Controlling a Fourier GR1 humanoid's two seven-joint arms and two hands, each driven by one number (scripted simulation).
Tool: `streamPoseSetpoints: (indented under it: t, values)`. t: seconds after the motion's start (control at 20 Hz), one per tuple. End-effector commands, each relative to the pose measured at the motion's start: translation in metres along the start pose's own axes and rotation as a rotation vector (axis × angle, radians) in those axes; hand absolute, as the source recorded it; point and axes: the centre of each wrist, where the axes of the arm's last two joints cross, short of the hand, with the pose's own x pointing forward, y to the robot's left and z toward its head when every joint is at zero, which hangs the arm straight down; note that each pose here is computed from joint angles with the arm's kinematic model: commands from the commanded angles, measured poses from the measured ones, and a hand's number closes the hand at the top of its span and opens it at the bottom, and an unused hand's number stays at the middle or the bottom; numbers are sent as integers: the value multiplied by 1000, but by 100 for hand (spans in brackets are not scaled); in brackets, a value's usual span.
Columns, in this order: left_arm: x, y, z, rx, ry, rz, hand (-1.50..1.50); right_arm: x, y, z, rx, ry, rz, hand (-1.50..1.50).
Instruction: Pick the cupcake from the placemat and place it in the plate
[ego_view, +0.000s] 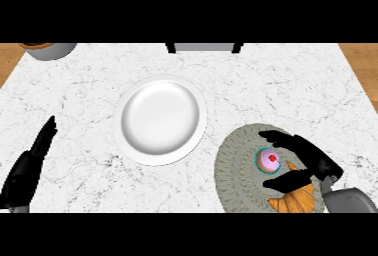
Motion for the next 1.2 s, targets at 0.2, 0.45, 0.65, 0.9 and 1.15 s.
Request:
streamPoseSetpoints:
  t: [0.2,0.45,0.65,0.9,1.15]
  values:
    - [16,-13,14,6,5,-3,0,21,28,-20,-47,-83,0,150]
    - [15,-15,-6,-42,-33,-9,0,21,-66,-34,-158,-6,374,150]
    - [23,-23,-13,-71,-69,-1,0,33,-107,-42,-202,22,595,150]
    - [-5,-17,-5,-37,-32,12,0,26,-111,-68,-357,-37,670,150]
    - [11,-31,-10,-26,-35,-5,0,49,-141,-75,-517,-157,632,150]
